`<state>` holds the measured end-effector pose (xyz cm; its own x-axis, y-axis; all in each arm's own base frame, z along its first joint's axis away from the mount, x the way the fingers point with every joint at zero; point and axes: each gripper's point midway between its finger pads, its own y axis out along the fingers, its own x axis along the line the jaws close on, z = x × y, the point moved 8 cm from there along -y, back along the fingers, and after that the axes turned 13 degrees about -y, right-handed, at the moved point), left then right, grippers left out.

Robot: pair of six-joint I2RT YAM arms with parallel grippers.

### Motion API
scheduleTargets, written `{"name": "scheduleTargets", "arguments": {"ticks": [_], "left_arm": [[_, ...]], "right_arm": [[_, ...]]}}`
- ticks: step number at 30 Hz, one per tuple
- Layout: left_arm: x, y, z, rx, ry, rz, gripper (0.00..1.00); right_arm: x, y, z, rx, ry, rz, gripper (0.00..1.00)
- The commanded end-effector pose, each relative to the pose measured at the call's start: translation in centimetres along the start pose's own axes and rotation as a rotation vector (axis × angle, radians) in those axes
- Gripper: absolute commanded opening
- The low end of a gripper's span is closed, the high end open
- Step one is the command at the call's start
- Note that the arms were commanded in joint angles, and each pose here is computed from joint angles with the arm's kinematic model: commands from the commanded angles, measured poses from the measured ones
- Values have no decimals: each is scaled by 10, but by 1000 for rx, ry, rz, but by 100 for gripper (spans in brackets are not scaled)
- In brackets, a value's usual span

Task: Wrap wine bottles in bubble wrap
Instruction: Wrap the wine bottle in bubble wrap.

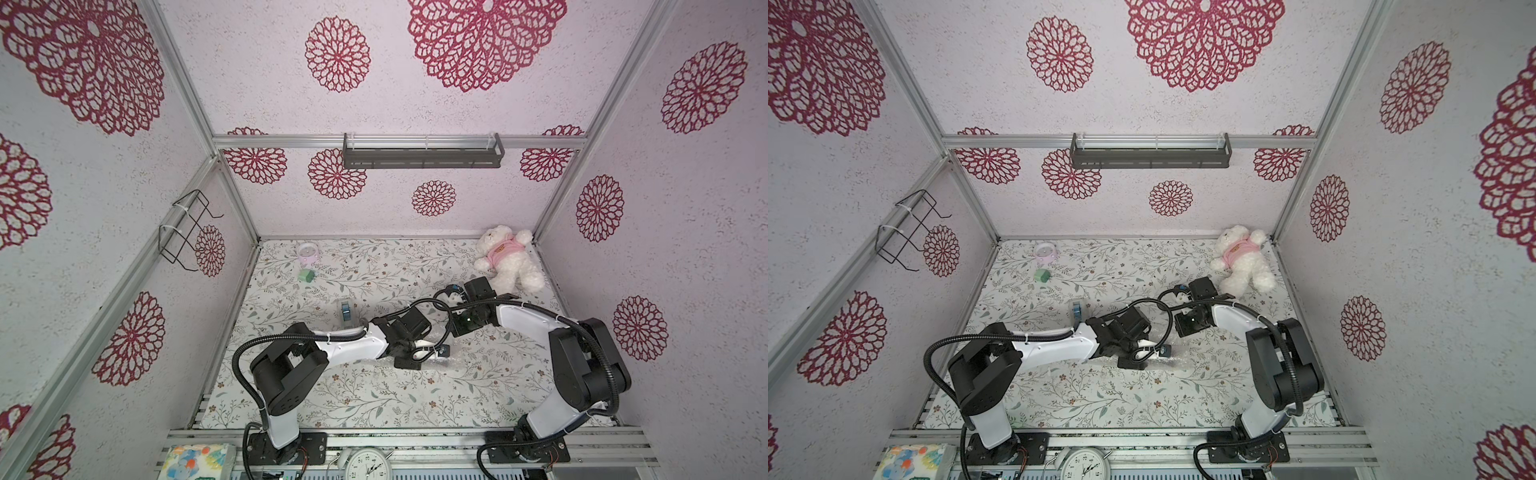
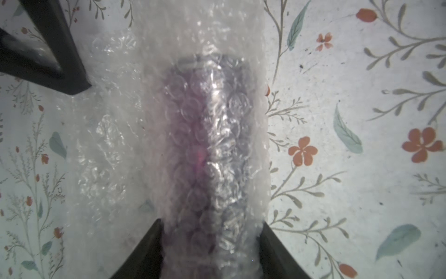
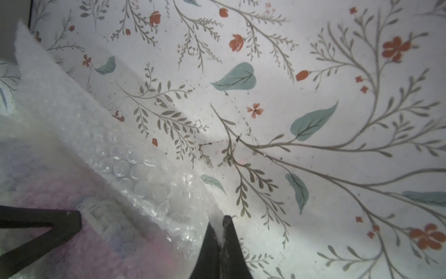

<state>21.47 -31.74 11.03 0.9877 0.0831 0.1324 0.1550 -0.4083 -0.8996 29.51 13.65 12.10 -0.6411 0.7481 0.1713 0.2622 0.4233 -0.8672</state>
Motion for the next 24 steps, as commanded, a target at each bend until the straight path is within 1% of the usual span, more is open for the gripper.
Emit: {"name": "scheduleTargets", "arguments": {"ticks": [1, 4, 7, 8, 9, 10, 11, 13, 14, 15, 18, 21, 24], "left_arm": [[-36, 6, 24, 163, -65, 277, 46], [-34, 8, 25, 187, -151, 386, 45], [-31, 9, 27, 182, -207, 441, 44], [-30, 8, 27, 179, -224, 459, 45], [-27, 4, 25, 168, -242, 480, 45], [-27, 13, 30, 195, -276, 519, 45], [-24, 14, 32, 201, -298, 540, 45], [-20, 14, 33, 212, -342, 586, 45], [-17, 14, 33, 217, -359, 599, 44], [-15, 16, 34, 225, -376, 615, 45], [-6, 19, 33, 234, -441, 660, 45], [2, 22, 30, 256, -512, 705, 45], [8, 29, 29, 285, -569, 745, 44]], "right_arm": [[-5, -22, -24, -185, -20, 84, 0], [-2, -26, -22, -226, -38, 83, 0], [2, -33, -21, -268, -56, 85, 0], [2, -35, -21, -280, -57, 94, 6], [2, -39, -21, -298, -58, 108, 16], [2, -44, -21, -318, -52, 132, 24], [1, -50, -21, -335, -46, 160, 28], [-1, -65, -20, -381, -32, 242, 44], [-2, -72, -18, -399, -28, 279, 50], [-1, -82, -17, -424, -32, 316, 53], [5, -109, -7, -481, -71, 394, 57], [21, -131, 5, -528, -156, 388, 61], [39, -141, 21, -502, -256, 386, 63]]}}
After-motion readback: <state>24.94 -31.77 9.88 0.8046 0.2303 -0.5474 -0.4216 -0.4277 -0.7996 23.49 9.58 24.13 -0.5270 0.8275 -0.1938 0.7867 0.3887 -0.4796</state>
